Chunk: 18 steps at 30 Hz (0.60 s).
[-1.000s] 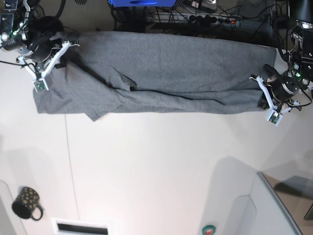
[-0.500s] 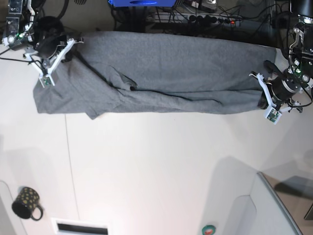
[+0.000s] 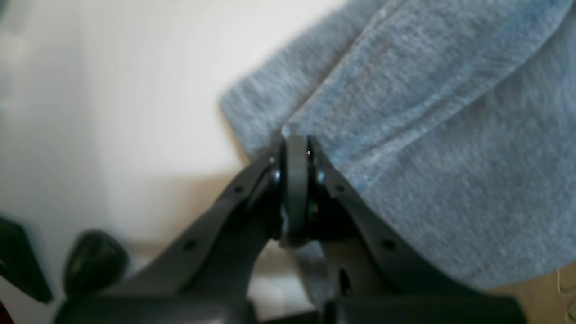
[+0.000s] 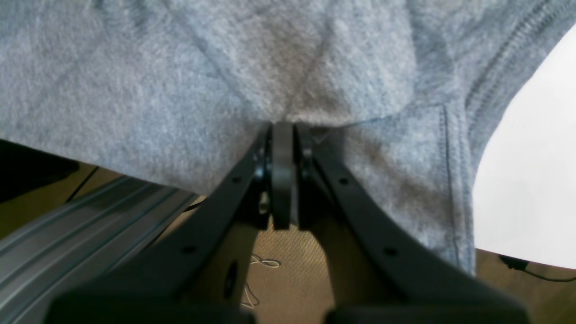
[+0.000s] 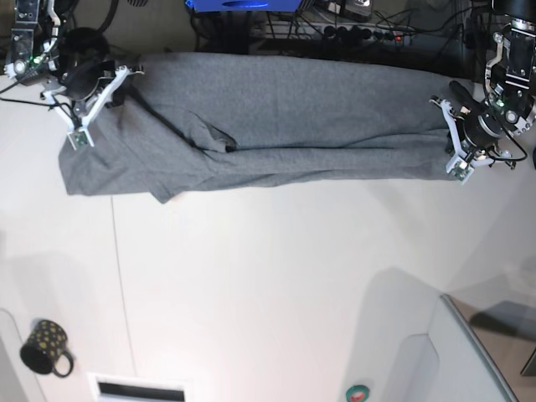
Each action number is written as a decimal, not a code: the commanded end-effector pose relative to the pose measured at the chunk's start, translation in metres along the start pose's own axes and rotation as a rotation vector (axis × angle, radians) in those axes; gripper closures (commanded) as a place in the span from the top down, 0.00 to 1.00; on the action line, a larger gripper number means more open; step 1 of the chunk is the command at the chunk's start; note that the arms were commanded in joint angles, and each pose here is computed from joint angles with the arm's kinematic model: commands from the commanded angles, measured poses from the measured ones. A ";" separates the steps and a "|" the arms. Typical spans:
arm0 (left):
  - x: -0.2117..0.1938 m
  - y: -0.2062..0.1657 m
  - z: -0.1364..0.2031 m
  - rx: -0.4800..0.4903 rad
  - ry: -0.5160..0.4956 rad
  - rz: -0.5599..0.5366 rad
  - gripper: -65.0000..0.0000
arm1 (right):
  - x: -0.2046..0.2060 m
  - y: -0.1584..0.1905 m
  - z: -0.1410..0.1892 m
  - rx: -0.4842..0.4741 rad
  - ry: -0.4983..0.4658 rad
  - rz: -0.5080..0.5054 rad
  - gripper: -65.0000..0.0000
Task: Layout the t-shirt on the table in an organized manner, then fold the t-shirt properly
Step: 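Hold the folded shirt ends with both grippers and pull them apart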
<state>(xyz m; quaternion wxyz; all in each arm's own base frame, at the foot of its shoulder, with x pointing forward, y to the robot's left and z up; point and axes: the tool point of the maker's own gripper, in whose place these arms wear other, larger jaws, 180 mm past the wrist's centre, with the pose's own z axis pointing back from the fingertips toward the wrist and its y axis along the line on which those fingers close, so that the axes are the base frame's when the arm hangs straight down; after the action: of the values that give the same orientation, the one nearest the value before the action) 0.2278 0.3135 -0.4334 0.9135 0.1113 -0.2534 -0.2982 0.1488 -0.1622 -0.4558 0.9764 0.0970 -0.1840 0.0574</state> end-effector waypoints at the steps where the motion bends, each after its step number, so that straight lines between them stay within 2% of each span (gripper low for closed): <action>1: 0.006 0.014 0.003 0.030 -0.020 -0.009 0.00 | 0.007 -0.005 0.004 -0.009 -0.029 0.002 0.01; 9: -0.008 0.012 -0.001 0.021 0.014 0.004 0.00 | -0.003 -0.001 0.003 -0.002 -0.004 -0.004 0.01; 12: -0.012 0.000 -0.003 -0.007 0.028 -0.013 0.00 | -0.007 0.005 0.004 0.009 -0.002 -0.012 0.01; 18: -0.011 -0.005 -0.003 -0.017 0.025 -0.018 0.00 | -0.001 0.019 0.020 0.017 -0.047 0.010 0.01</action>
<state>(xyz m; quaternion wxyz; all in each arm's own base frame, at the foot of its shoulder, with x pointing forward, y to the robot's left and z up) 0.2092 0.3104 -0.4530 0.9207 0.0978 -0.2232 -0.3047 0.1312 -0.1479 -0.4424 0.9746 0.1046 -0.1894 0.0586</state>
